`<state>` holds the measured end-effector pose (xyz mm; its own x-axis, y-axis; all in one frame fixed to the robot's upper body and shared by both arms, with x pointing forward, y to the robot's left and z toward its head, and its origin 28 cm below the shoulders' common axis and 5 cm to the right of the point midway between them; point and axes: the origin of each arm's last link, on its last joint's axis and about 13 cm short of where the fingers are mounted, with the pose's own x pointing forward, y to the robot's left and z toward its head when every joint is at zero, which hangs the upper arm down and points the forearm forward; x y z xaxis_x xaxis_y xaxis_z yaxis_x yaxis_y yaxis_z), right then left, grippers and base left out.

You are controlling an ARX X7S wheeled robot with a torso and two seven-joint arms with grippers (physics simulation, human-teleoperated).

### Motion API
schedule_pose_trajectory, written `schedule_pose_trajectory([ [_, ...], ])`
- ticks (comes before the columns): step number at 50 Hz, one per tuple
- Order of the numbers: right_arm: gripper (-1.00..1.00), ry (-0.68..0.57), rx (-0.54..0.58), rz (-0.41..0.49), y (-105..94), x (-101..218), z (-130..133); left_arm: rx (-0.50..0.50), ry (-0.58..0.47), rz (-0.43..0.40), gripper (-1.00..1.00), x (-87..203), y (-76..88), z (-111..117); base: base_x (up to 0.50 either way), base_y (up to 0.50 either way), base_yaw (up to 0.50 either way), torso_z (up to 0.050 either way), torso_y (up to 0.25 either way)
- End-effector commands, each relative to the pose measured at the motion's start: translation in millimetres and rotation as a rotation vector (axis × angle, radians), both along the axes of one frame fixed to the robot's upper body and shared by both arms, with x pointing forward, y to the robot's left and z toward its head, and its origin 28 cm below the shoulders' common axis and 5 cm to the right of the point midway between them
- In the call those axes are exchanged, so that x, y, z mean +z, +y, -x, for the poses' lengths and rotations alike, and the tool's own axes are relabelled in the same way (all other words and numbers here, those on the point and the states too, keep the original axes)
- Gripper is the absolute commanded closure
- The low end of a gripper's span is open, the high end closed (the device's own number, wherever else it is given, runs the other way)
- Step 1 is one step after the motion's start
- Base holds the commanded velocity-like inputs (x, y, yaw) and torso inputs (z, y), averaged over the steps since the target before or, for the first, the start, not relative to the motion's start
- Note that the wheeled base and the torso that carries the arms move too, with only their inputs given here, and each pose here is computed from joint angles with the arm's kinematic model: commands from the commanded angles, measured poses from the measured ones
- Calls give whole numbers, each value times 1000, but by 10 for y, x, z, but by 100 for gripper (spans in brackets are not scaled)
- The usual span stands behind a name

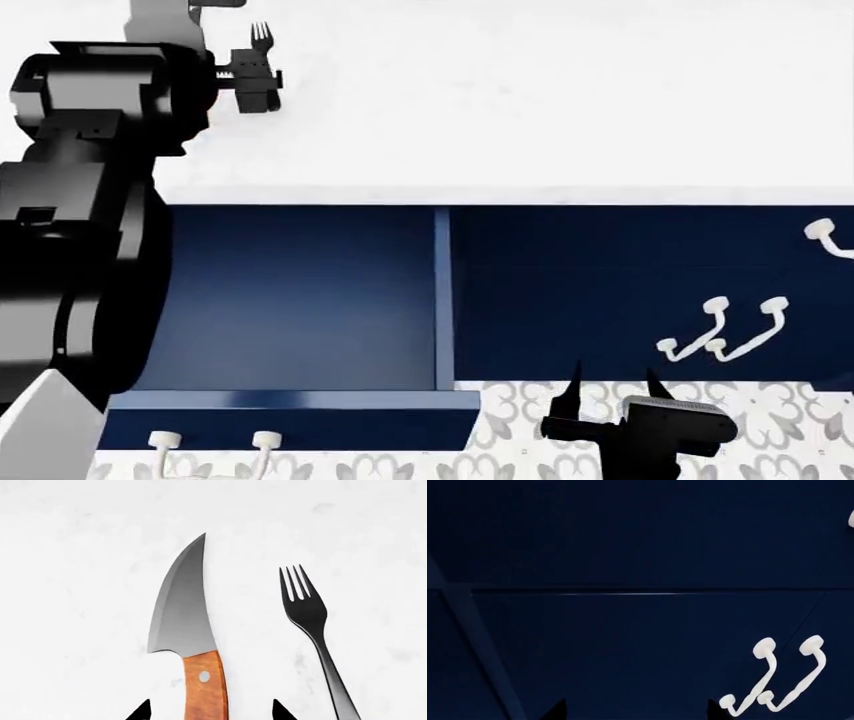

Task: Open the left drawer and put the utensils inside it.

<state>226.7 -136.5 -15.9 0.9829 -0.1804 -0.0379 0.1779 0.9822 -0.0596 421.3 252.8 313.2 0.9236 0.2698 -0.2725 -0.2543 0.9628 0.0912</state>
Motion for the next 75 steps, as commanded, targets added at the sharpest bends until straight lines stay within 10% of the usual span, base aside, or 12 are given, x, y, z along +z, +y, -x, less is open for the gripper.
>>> schedule_pose_trajectory([
  [1, -100, -7, 0, 3, 2, 11, 7, -22, 22, -7, 100, -75, 9, -4, 0, 0, 0, 0, 0],
  [43, -100, -7, 0, 3, 2, 11, 7, -41, -21, -79, 100, 109, -66, 159, 0, 0, 0, 0, 63],
  [60, -100, -7, 0, 3, 2, 11, 7, -154, 62, -83, 100, -42, -229, 845, -3, 0, 0, 0, 145],
  [63, -100, -7, 0, 3, 2, 11, 7, 8, 69, -131, 100, -7, -7, 925, 0, 0, 0, 0, 0],
  [68, -100, -7, 0, 3, 2, 11, 7, 90, 108, -138, 100, 6, -177, 1168, 0, 0, 0, 0, 0],
  [75, -100, -7, 0, 3, 2, 11, 7, -206, 193, 20, 100, 169, -310, 1738, 0, 0, 0, 0, 0],
])
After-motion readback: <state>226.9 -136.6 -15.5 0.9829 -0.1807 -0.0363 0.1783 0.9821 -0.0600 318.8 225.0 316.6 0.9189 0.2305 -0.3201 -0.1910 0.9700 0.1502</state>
